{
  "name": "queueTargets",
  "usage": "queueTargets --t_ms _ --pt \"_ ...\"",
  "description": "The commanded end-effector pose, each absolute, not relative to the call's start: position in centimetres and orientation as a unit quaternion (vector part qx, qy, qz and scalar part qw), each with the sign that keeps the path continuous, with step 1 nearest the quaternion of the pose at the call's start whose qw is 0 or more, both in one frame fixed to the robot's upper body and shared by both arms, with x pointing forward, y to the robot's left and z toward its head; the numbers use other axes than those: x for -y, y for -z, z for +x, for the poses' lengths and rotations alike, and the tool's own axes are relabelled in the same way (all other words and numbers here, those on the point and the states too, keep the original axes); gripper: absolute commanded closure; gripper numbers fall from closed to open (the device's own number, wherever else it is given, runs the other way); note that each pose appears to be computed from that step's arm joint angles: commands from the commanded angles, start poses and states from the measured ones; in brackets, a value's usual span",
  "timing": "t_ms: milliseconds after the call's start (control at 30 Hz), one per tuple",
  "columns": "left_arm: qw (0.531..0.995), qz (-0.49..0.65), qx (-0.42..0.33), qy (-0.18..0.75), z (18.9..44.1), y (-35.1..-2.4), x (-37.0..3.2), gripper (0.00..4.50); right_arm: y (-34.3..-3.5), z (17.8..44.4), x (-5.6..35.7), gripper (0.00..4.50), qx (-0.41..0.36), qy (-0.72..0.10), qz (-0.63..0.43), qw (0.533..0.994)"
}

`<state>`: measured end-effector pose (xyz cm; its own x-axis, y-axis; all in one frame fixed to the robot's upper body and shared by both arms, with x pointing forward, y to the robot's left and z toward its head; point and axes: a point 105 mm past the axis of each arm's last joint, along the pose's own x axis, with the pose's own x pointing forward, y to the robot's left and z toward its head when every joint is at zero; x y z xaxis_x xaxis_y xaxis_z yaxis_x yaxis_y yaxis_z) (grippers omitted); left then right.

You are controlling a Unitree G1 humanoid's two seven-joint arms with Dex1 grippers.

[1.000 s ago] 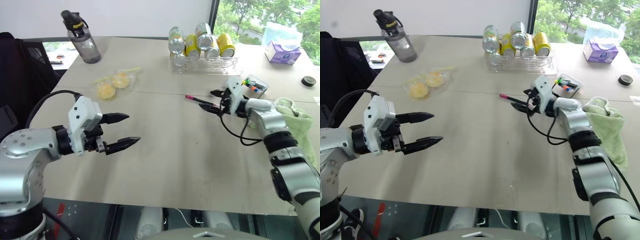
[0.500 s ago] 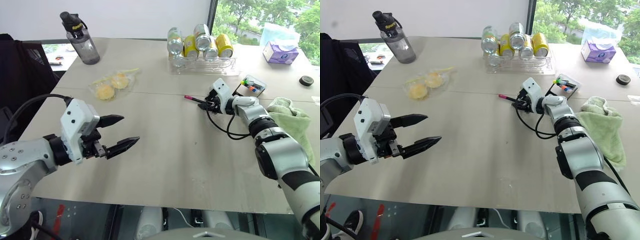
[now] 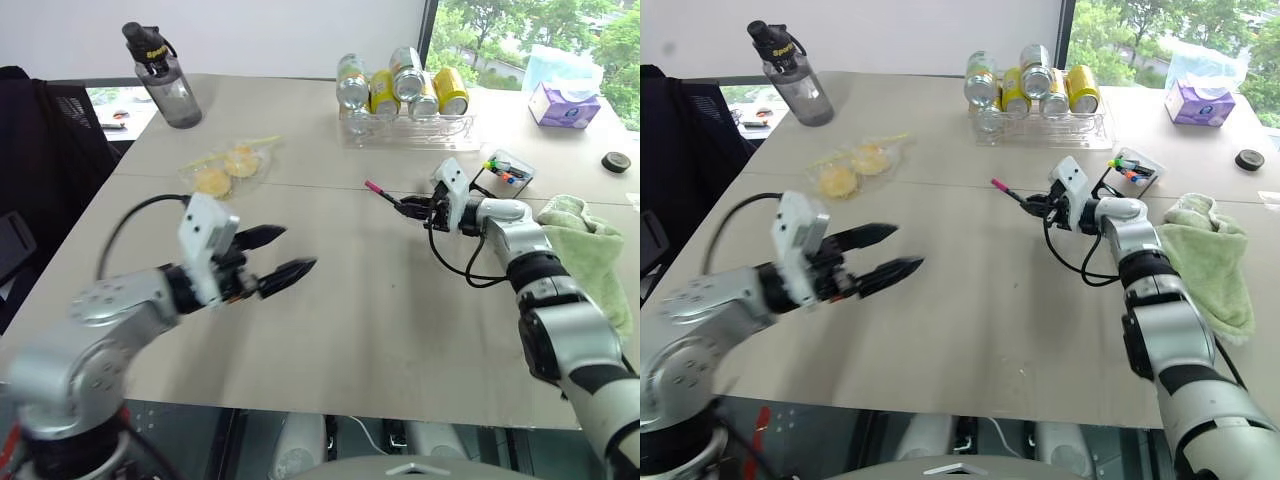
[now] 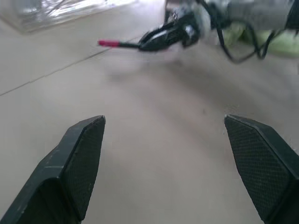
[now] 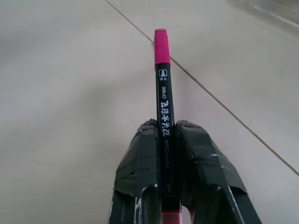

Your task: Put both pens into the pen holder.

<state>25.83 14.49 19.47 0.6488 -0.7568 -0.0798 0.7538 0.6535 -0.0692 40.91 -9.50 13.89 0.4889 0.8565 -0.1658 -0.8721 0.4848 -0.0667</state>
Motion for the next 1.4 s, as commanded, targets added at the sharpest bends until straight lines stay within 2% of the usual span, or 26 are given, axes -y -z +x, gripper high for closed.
queueTargets --t_ms 33,333,533,733,833,967,1033,1067,1100,1200,1300,1400 --pt "0.912 -0.124 -0.003 0.392 27.2 -20.6 -13.4 0.32 -18.1 38.2 8.3 4.49 0.010 -0.552 -0.020 0.834" --pt "0.869 -0.329 0.037 0.369 29.7 -21.9 -12.0 0.32 -20.3 32.1 6.3 4.49 0.024 -0.589 0.080 0.804" --pt "0.847 -0.322 0.010 0.423 29.5 -21.6 -9.0 0.32 -20.3 30.3 5.1 4.49 0.022 -0.604 0.093 0.791" --pt "0.842 -0.314 0.018 0.439 29.9 -21.9 -8.7 0.32 -19.8 29.5 4.6 4.49 0.013 -0.612 0.086 0.786" --pt "0.836 -0.316 0.030 0.447 29.6 -22.4 -8.8 1.08 -19.5 29.2 4.5 4.49 0.007 -0.616 0.084 0.783" --pt "0.839 -0.301 0.031 0.453 29.4 -22.4 -8.9 2.99 -19.3 29.2 4.5 4.49 0.004 -0.617 0.080 0.783" --pt "0.842 -0.288 0.031 0.456 29.4 -22.4 -8.8 3.58 -19.1 29.0 4.4 4.49 -0.006 -0.623 0.071 0.779" --pt "0.844 -0.271 0.028 0.462 29.4 -22.4 -8.7 4.12 -18.8 28.8 4.4 3.99 -0.016 -0.630 0.058 0.774" --pt "0.845 -0.260 0.026 0.466 29.3 -22.3 -8.6 4.46 -18.6 28.7 4.3 3.47 -0.024 -0.635 0.049 0.771" --pt "0.855 -0.187 0.003 0.484 29.1 -21.4 -8.3 4.50 -18.0 28.7 4.2 2.20 -0.048 -0.637 0.021 0.769" --pt "0.857 -0.116 -0.016 0.502 28.8 -20.6 -8.2 4.50 -17.3 29.4 4.2 0.72 -0.088 -0.620 -0.002 0.779" --pt "0.854 -0.063 -0.024 0.515 28.8 -20.2 -8.1 4.50 -17.5 29.1 3.6 0.72 -0.106 -0.629 -0.013 0.770"
